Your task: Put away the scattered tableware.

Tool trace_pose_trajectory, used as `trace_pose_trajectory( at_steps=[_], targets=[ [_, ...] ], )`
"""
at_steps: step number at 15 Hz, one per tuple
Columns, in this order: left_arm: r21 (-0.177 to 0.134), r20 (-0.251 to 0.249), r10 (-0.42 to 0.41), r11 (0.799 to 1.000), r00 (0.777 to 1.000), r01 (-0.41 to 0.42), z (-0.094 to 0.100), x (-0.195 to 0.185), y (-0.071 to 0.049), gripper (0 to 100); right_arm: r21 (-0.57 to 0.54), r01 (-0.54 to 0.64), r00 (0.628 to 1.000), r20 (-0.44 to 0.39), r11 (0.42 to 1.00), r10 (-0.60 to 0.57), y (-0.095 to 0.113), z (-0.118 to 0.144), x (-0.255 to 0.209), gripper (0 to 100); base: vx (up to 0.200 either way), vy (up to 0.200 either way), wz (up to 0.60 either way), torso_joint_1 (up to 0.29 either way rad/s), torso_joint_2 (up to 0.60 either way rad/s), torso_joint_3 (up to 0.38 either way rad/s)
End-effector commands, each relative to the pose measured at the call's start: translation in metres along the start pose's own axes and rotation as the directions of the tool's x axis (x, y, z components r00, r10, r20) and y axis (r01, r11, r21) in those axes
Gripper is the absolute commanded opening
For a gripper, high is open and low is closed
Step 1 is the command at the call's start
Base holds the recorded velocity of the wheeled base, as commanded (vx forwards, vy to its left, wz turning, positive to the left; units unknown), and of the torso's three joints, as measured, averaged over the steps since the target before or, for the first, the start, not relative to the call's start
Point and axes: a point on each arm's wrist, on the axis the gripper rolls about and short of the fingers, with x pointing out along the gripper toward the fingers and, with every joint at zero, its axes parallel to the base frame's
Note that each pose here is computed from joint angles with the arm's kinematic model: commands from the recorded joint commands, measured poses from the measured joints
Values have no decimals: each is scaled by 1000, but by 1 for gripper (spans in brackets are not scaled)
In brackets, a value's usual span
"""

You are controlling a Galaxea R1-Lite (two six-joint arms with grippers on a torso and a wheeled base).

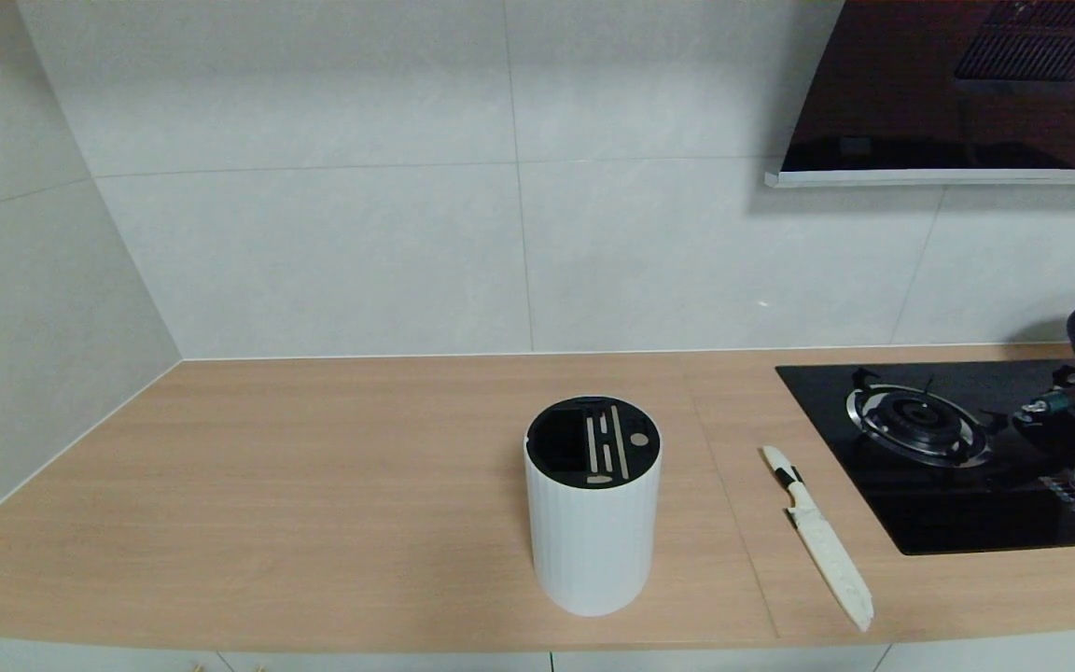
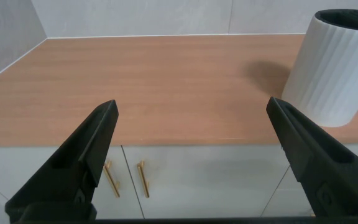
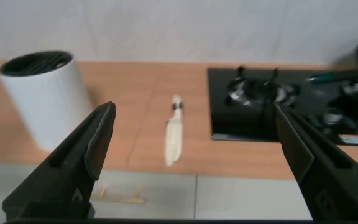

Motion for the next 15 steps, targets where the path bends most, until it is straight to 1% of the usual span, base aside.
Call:
trace_pose_trajectory(
  at_steps=[1, 2, 3, 4, 5, 6, 7, 8, 10, 11, 12, 13, 15],
  targets=[
    [0, -2, 0, 1000, 1000, 0, 0, 0, 0, 100, 25, -44, 965, -257, 999, 49, -3, 36, 62, 100, 0, 0, 0, 0, 0, 0],
    [0, -2, 2, 1000, 1000, -2, 0, 0, 0, 100, 31, -65, 940, -335, 997, 72, -3, 41, 87, 100, 0, 0, 0, 0, 0, 0],
    [0, -2, 2, 1000, 1000, -2, 0, 0, 0, 100, 36, -95, 913, -395, 995, 102, -1, 43, 109, 100, 0, 0, 0, 0, 0, 0],
    [0, 0, 0, 1000, 1000, 0, 0, 0, 0, 100, 40, -99, 889, -445, 994, 106, 0, 41, 131, 100, 0, 0, 0, 0, 0, 0],
    [0, -2, 2, 1000, 1000, -2, 0, 0, 0, 100, 43, -103, 870, -480, 994, 111, 1, 37, 151, 100, 0, 0, 0, 0, 0, 0],
    [0, -2, 0, 1000, 1000, 0, 0, 0, 0, 100, 46, -104, 859, -500, 993, 113, 2, 32, 167, 100, 0, 0, 0, 0, 0, 0],
    [0, -2, 0, 1000, 1000, 0, 0, 0, 0, 100, 50, -102, 841, -530, 994, 113, 3, 21, 192, 100, 0, 0, 0, 0, 0, 0],
    [0, -2, 0, 1000, 1000, 0, 0, 0, 0, 100, 50, -100, 835, -539, 994, 111, 3, 12, 211, 100, 0, 0, 0, 0, 0, 0],
    [0, -2, 0, 1000, 1000, 0, 0, 0, 0, 100, 40, -89, 839, -536, 995, 97, 3, -10, 252, 100, 0, 0, 0, 0, 0, 0],
    [0, -2, 0, 1000, 1000, 0, 0, 0, 0, 100, 29, -75, 840, -536, 997, 79, 3, -17, 264, 100, 0, 0, 0, 0, 0, 0],
    [0, -2, 0, 1000, 1000, 0, 0, 0, 0, 100, 14, -52, 834, -550, 999, 51, 3, -28, 281, 100, 0, 0, 0, 0, 0, 0],
    [0, -2, 2, 1000, 1000, -2, 0, 0, 0, 100, 10, -45, 831, -554, 999, 43, 3, -32, 289, 100, 0, 0, 0, 0, 0, 0],
    [0, -2, 2, 1000, 1000, -2, 0, 0, 0, 100, 9, -45, 800, -599, 999, 41, 4, -59, 313, 100, 0, 0, 0, 0, 0, 0]
  ],
)
